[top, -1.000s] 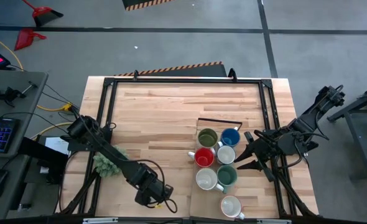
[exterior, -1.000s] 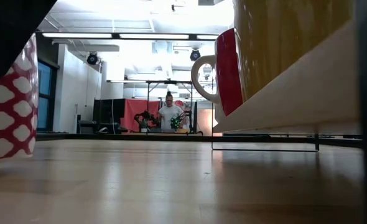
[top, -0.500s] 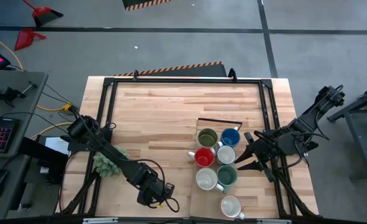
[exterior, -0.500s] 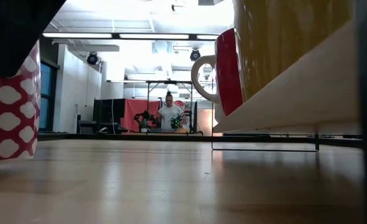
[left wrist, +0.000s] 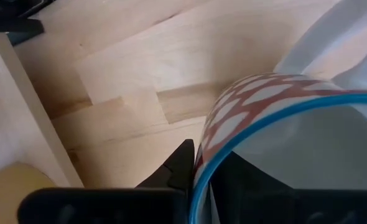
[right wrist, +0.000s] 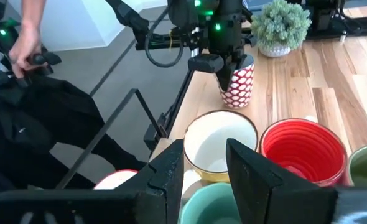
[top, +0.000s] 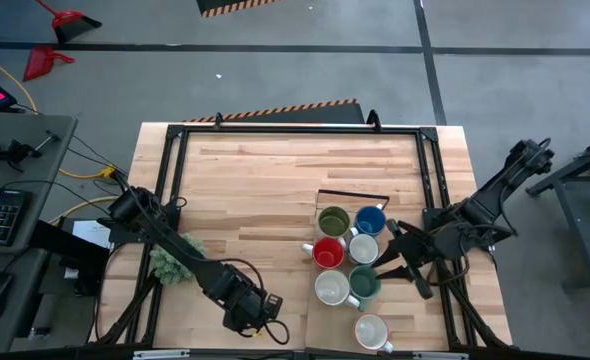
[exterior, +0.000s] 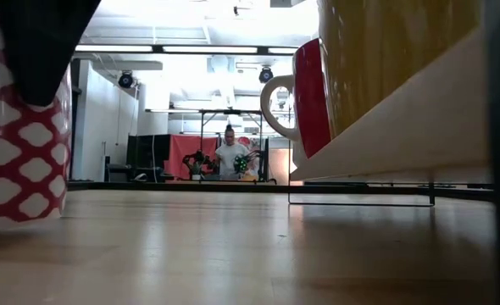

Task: Place coffee mugs
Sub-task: Put the red and white mug on the shelf

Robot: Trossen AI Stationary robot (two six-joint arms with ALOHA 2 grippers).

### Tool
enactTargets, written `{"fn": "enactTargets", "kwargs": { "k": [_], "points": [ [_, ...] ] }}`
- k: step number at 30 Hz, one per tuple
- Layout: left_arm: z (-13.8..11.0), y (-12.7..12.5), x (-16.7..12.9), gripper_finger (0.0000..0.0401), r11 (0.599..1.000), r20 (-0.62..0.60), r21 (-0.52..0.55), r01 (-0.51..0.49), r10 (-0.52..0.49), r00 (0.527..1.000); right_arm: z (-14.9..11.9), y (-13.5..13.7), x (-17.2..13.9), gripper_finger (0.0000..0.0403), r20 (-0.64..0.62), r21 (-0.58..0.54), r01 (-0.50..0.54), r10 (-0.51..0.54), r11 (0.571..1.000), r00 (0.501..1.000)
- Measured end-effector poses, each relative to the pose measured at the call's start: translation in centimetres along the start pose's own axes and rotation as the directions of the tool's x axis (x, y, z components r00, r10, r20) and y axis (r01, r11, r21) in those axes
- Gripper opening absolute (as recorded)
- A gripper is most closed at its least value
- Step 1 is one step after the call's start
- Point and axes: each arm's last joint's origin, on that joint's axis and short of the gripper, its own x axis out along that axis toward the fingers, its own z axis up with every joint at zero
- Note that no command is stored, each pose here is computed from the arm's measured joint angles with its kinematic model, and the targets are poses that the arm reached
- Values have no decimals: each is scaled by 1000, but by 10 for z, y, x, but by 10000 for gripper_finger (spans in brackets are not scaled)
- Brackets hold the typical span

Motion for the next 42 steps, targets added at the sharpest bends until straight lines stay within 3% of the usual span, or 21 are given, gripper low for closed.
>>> {"fn": "enactTargets", "kwargs": {
  "k": [11,18,30,38,42],
  "points": [
    [-1,1,0,115,1000,-62,-19,-22,21,998,6,6,1,108,34,-18,-115,115,993,993],
    [-5,2,0,160,998,-205,-11,-60,57,977,6,6,1,108,32,-32,-115,116,993,993],
    [-3,-4,-16,159,998,-216,-26,-51,44,975,5,5,1,108,25,-34,-113,114,993,993],
    [-9,16,-47,159,989,-188,-85,-118,101,977,5,5,0,108,30,-63,-105,107,992,994],
    [-17,26,-69,159,971,-234,-179,-161,118,965,7,4,-3,108,47,-52,-95,98,994,994]
  ]
}}
